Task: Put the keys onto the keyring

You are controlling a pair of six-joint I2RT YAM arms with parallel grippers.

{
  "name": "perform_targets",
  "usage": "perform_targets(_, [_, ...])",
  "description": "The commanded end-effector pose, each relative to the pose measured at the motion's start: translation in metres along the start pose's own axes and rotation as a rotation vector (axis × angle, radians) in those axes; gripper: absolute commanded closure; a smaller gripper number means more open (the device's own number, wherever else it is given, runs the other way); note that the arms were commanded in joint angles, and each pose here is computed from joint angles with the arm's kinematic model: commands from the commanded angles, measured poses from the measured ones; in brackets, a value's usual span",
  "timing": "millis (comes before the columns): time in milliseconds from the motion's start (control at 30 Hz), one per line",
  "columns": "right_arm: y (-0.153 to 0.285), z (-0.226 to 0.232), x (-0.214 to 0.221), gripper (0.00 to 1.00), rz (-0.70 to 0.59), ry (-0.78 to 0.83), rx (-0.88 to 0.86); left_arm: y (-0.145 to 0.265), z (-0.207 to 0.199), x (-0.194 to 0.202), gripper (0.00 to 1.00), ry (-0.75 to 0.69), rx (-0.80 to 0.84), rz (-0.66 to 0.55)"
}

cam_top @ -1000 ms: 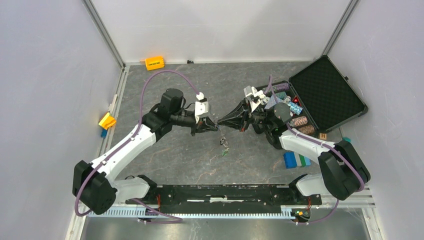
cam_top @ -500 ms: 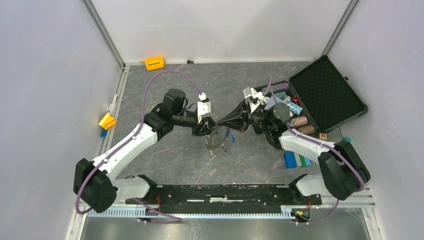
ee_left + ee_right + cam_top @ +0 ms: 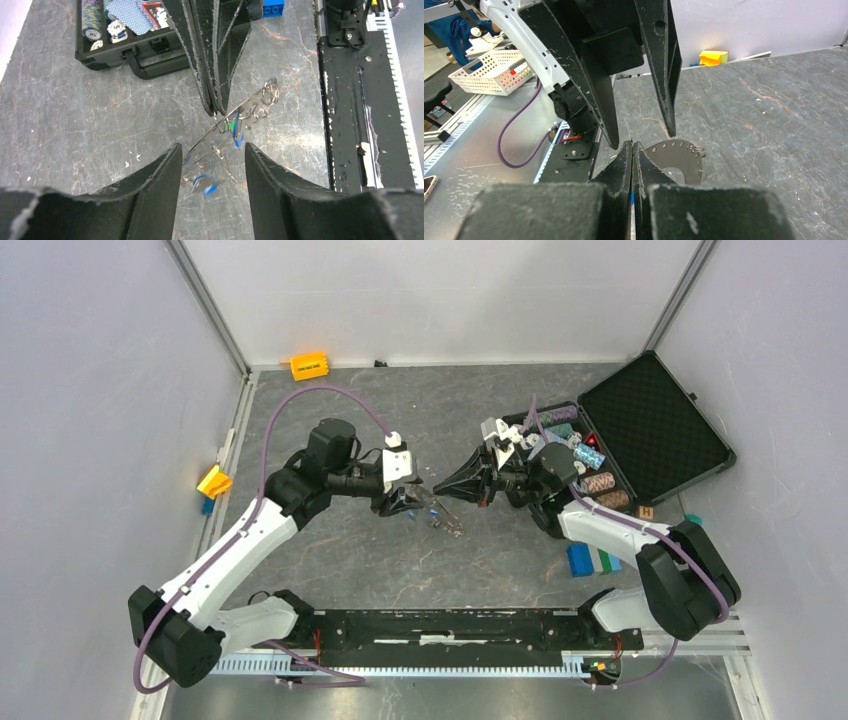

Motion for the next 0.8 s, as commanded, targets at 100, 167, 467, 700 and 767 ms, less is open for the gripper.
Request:
perform_targets(100, [-0.005,0.003,-0.029,1.0,-0.049,0.1,-0.037,-0.002,-0.004,-0.015,0.5,-0.086,0.071,-0.042])
perform_targets(167, [-0.005,0.003,-0.028,1.0,-0.047,0.097,-0.037,-0.004,-0.005,-0.017,0.55,-0.088,0.085,-0.053])
perform_targets(467, [-0.006,0.003,-0.027,1.0,-0.051,0.089,-0.046,-0.009,-0.007,-0.019,0.67,-0.067,0.118,-0.074])
perform_targets(700, [-0.006,0.002,-0.026,1.0,-0.049,0.089,-0.04,-0.009,-0.007,-0.025,0.77,-0.056,0.128,-0.094])
perform_targets(767, [-0.006,0.002,-0.026,1.0,-0.049,0.089,-0.041,-0.01,-0.008,-0.026,0.83,-0.047,0.135,-0.098])
Point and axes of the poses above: each gripper's point midway between its finger pads, its own y axis back along the fingers, its own z axis along the line the jaws close on, x = y × z, the point moved 2 cm from there along y, back along the fingers, and after that the axes turned 8 degrees about y, right-handed, at the moved point
